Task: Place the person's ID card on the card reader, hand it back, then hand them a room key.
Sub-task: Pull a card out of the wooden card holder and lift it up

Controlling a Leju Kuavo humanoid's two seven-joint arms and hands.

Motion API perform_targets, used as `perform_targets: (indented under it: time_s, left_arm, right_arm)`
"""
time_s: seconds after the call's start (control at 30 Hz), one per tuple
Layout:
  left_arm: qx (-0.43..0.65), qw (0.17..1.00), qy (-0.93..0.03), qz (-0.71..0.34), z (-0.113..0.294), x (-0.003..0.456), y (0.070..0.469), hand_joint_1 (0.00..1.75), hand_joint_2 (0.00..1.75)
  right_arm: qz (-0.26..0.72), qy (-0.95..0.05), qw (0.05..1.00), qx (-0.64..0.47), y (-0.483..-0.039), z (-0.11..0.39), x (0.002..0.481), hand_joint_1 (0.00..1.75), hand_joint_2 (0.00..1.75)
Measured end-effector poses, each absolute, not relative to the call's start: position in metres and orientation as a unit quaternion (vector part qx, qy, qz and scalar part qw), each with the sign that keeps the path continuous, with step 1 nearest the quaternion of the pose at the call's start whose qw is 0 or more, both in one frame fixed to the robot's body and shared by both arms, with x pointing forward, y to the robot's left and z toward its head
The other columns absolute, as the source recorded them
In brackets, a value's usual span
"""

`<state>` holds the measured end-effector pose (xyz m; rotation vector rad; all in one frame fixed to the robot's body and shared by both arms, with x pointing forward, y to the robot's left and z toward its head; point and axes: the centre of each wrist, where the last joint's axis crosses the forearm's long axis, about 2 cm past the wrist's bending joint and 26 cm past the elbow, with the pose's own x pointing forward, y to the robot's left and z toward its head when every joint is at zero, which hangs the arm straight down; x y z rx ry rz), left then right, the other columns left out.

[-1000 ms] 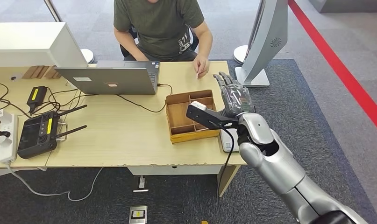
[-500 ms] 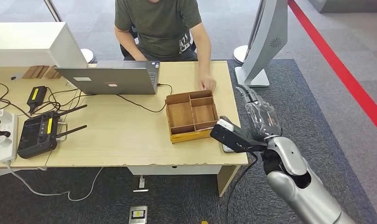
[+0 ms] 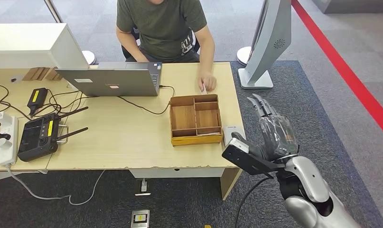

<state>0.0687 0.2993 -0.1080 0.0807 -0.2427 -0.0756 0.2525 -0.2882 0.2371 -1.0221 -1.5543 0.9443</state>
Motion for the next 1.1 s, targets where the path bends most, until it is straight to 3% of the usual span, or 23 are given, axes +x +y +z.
perform_targets:
  time_s: [0.13,0.63,1.1]
  left_arm:
    - [0.04,0.991,-0.122,-0.039,-0.108,0.069,0.299,0.0,0.0]
    - [0.057,0.992,-0.115,-0.021,-0.107,0.073,0.294,0.0,0.0]
    - [0.064,0.992,-0.104,-0.018,-0.107,0.073,0.29,0.0,0.0]
  right_arm:
    - [0.392,-0.647,0.501,-0.419,-0.288,0.237,0.249,0.0,1.75]
    - [0.383,-0.661,0.452,-0.46,-0.231,0.188,0.25,0.0,1.75]
    - [0.417,-0.604,0.522,-0.435,-0.182,0.146,0.278,0.0,1.75]
